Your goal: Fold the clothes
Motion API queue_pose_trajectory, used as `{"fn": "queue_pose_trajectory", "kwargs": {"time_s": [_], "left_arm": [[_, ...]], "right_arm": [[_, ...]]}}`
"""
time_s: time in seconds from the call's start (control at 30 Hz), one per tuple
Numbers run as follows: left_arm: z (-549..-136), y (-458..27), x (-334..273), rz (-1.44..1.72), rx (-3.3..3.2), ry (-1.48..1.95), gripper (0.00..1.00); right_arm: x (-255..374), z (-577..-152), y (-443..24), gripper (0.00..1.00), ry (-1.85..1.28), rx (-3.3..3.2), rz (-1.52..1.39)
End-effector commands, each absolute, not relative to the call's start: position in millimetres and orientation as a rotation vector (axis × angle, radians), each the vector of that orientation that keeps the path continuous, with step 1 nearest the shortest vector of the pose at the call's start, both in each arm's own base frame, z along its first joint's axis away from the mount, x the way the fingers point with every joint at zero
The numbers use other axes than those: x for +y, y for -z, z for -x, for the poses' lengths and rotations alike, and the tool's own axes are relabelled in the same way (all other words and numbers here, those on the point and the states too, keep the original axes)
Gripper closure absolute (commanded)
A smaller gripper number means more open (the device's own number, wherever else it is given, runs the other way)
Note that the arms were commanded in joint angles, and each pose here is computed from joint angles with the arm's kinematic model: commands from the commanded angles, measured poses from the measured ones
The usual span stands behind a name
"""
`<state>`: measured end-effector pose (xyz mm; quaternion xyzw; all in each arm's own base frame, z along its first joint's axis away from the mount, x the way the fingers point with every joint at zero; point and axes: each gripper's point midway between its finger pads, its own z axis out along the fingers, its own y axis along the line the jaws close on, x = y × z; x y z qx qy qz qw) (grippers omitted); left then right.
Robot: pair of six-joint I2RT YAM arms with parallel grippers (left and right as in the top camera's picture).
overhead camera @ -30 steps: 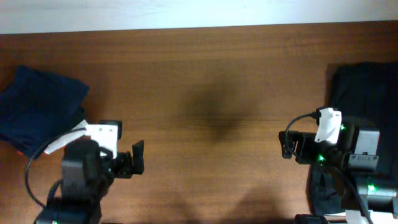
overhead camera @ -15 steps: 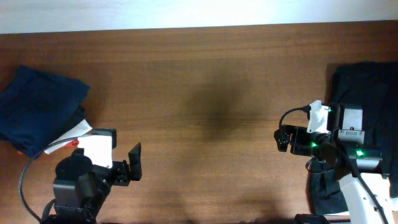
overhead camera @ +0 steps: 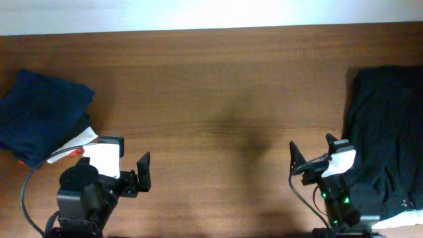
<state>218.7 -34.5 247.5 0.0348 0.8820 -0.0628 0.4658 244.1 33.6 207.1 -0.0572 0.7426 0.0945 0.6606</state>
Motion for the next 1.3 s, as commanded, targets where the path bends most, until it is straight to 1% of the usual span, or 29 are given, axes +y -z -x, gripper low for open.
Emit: {"fn": "queue_pose_trajectory", "kwargs": {"time_s": [0.0, 0.1, 0.17, 0.2, 0.23, 0.27, 1.03, 1.13, 1.2, 1.27], "left_arm": [[-219, -247, -33, -0.084, 2.163, 0.144, 0.01], [-219, -247, -33, -0.084, 2.163, 0.144, 0.01], [-219, -247, -33, -0.084, 2.163, 0.144, 0.01], [-219, -247, -33, -0.084, 2.163, 0.144, 0.01], [-219, -247, -33, -0.084, 2.163, 0.144, 0.01], [-219, -247, -33, -0.084, 2.163, 0.144, 0.01], [-219, -247, -33, -0.084, 2.163, 0.144, 0.01], [-216, -248, -26, -0.049, 2.155, 0.124, 0.01], [-210, -241, -21, -0.03, 2.145, 0.115, 0.01], [-206, -216, -20, -0.025, 2.114, 0.114, 0.01]], "right_arm": [[33, -243, -206, 0.01, -0.179, 1.556, 0.135], [23, -243, -206, 0.01, -0.113, 1.447, 0.082], [25, -244, -198, 0.01, -0.046, 1.471, 0.151], [26, -245, -189, 0.01, -0.026, 1.501, 0.182], [27, -245, -164, 0.01, -0.032, 1.604, 0.189], [26, -245, -158, 0.01, -0.03, 1.63, 0.183], [23, -245, -158, 0.01, -0.02, 1.632, 0.172], [23, -245, -158, 0.01, -0.02, 1.632, 0.172], [23, -245, -158, 0.01, -0.02, 1.632, 0.172], [23, -245, -158, 0.01, -0.02, 1.632, 0.172]]}}
